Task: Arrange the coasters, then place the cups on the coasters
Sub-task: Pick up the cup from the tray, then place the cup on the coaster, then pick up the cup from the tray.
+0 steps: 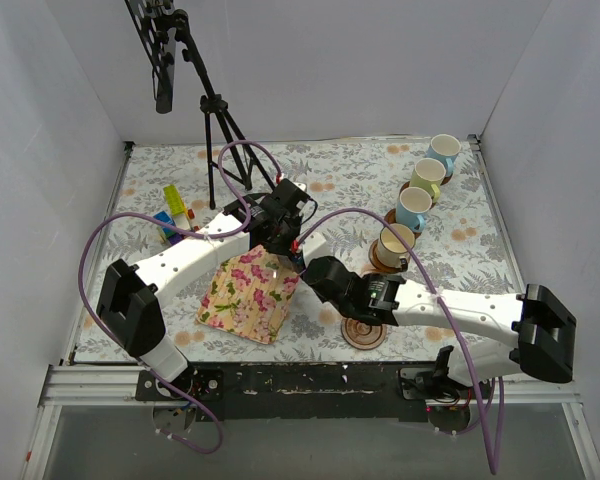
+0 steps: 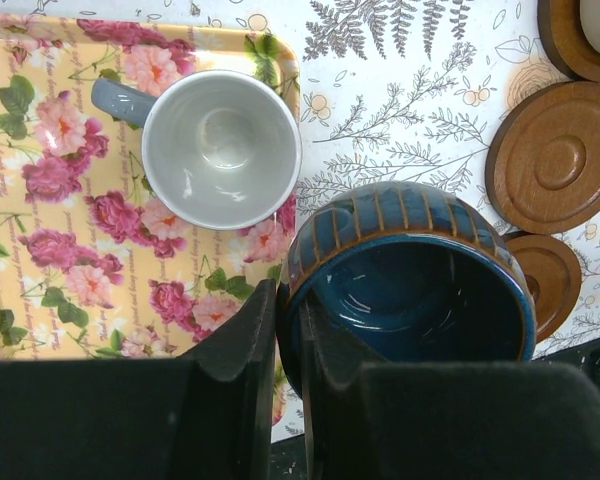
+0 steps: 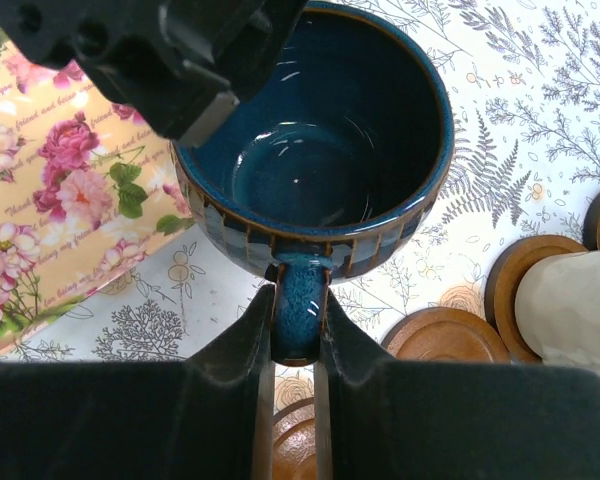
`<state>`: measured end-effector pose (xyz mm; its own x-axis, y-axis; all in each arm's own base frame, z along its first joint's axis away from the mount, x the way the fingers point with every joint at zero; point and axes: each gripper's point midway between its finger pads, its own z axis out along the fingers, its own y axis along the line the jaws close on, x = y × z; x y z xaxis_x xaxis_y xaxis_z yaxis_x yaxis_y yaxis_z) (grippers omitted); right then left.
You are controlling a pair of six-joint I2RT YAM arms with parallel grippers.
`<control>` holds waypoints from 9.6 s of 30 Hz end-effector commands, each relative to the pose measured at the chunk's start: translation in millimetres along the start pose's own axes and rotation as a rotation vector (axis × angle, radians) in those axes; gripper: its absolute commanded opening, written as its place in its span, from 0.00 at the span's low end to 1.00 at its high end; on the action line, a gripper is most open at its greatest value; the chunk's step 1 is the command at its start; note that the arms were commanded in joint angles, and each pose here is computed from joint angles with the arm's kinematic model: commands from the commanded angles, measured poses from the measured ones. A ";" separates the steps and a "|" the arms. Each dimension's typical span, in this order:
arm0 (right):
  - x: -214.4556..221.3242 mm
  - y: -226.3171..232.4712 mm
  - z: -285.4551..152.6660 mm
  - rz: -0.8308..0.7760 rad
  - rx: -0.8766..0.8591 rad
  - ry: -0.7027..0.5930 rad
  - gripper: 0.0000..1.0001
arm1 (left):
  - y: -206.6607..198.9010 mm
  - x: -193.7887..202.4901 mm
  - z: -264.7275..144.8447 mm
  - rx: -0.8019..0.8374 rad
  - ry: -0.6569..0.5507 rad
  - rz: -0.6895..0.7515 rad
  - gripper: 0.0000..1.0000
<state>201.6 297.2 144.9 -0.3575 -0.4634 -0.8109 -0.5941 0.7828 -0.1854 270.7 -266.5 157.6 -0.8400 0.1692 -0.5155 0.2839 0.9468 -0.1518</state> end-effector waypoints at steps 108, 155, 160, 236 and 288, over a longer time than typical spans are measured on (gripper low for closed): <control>155.7 -96.7 -25.2 0.474 0.343 -0.027 0.01 | 91.6 -99.5 -49.4 0.072 -0.685 -0.140 0.98; 146.7 -104.2 -60.0 0.527 0.418 0.137 0.80 | 88.6 -97.7 -48.0 0.090 -0.674 -0.133 0.98; 124.6 -110.5 -69.8 0.538 0.436 0.113 0.79 | 87.8 -97.1 -49.0 0.093 -0.675 -0.131 0.98; 21.8 -80.9 -40.8 0.434 0.012 -0.107 0.66 | 108.7 -35.8 46.0 -0.285 -0.250 -0.066 0.00; 29.1 -71.6 -35.0 0.444 -0.022 -0.086 0.65 | 93.1 -39.8 68.2 -0.078 -0.209 0.176 0.26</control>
<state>204.5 208.2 142.4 -0.5431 -0.0930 -0.8345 -0.4118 0.8956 0.1682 350.1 -200.4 96.3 -0.6973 0.2816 -0.6591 0.3679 0.9298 0.0080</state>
